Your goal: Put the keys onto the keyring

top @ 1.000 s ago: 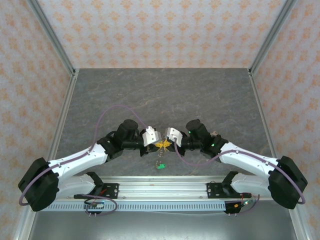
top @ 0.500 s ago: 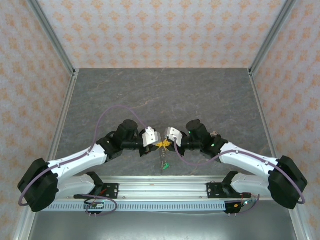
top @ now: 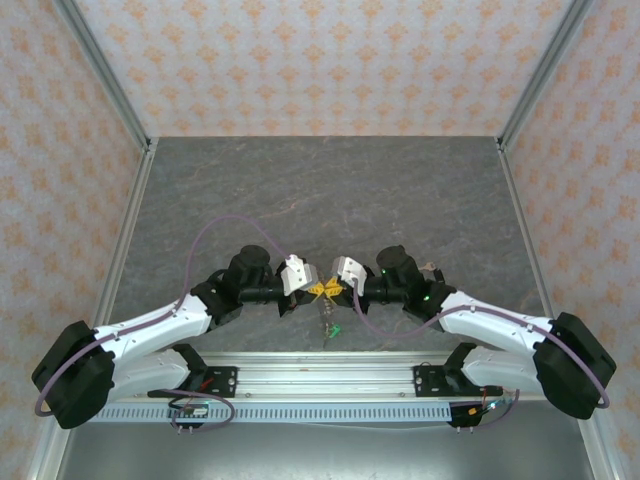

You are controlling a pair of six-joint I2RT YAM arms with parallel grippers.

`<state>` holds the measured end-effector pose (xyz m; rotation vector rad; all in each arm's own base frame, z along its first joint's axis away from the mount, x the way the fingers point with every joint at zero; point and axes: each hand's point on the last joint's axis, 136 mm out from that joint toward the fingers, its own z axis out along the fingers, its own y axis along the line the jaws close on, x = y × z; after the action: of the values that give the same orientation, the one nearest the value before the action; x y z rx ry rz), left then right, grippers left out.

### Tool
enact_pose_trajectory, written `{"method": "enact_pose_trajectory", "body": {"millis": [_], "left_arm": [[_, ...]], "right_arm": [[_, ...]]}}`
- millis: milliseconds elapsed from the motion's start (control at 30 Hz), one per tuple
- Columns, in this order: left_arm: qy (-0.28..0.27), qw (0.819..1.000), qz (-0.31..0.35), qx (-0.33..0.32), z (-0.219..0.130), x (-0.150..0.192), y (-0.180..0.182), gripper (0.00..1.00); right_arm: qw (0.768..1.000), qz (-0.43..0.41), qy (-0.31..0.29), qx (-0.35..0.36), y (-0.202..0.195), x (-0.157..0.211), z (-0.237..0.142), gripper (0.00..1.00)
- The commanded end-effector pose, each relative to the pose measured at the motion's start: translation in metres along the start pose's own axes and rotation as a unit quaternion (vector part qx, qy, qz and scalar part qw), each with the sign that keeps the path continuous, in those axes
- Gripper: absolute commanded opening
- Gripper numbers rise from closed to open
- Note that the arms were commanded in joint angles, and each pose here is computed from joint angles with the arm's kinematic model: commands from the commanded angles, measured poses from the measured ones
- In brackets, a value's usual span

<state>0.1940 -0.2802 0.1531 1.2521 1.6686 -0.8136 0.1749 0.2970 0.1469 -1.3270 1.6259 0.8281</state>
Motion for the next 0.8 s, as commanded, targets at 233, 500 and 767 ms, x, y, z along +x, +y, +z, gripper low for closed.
{"method": "enact_pose_trajectory", "body": {"millis": [233, 500, 767], "left_arm": [[-0.059, 0.998, 0.019, 0.005, -0.006, -0.033, -0.001, 0.00], [-0.005, 0.999, 0.030, -0.012, -0.005, -0.014, 0.004, 0.16], [0.018, 0.999, 0.032, -0.016, -0.003, -0.007, 0.007, 0.21]], "right_arm": [[1.000, 0.004, -0.019, 0.005, -0.003, -0.003, 0.003, 0.03], [1.000, -0.021, -0.021, 0.004, -0.004, -0.021, -0.003, 0.00], [0.999, -0.033, -0.023, -0.006, -0.003, -0.032, -0.005, 0.00]]}}
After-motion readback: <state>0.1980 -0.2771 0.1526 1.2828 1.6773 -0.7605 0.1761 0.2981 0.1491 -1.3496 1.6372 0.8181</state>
